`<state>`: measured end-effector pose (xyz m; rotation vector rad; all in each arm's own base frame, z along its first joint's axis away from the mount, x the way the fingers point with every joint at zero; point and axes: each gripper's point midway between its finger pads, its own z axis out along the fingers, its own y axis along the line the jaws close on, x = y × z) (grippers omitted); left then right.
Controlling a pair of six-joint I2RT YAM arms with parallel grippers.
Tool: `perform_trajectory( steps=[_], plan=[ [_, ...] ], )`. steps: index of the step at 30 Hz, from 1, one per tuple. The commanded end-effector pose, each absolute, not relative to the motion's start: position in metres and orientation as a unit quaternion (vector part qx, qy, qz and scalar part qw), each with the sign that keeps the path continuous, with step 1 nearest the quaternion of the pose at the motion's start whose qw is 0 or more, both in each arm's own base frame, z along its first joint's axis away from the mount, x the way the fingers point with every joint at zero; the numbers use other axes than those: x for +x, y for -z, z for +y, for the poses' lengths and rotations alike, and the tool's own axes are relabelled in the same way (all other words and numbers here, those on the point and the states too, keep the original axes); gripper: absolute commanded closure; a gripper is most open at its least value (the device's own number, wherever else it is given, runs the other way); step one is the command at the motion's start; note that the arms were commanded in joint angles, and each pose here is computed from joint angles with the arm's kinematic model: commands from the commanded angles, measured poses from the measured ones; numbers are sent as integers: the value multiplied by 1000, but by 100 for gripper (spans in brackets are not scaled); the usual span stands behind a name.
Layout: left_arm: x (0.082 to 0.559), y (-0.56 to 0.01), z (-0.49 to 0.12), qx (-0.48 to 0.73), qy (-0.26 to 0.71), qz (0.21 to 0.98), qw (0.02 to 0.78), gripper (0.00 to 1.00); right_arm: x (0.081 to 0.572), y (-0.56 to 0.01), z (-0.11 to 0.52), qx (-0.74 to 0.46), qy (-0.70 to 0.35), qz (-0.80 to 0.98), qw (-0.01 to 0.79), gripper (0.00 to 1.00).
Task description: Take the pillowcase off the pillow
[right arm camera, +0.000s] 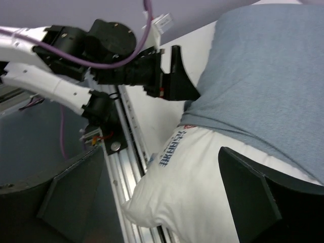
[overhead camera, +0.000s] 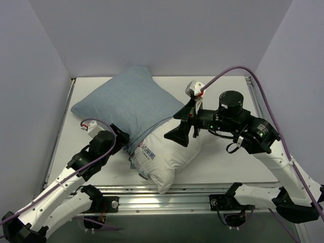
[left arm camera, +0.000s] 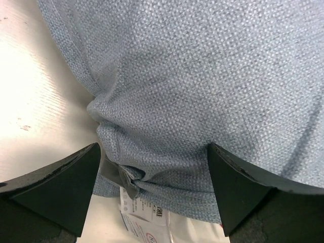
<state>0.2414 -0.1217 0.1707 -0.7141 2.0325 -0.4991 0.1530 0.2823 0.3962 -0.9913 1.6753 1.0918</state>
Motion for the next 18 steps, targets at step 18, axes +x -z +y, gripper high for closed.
perform_trajectory(
  steps=[18],
  plan=[
    [325, -154, -129, -223, 186, 864, 412, 6, 205, -147, 315, -321, -278, 864, 270, 14]
  ],
)
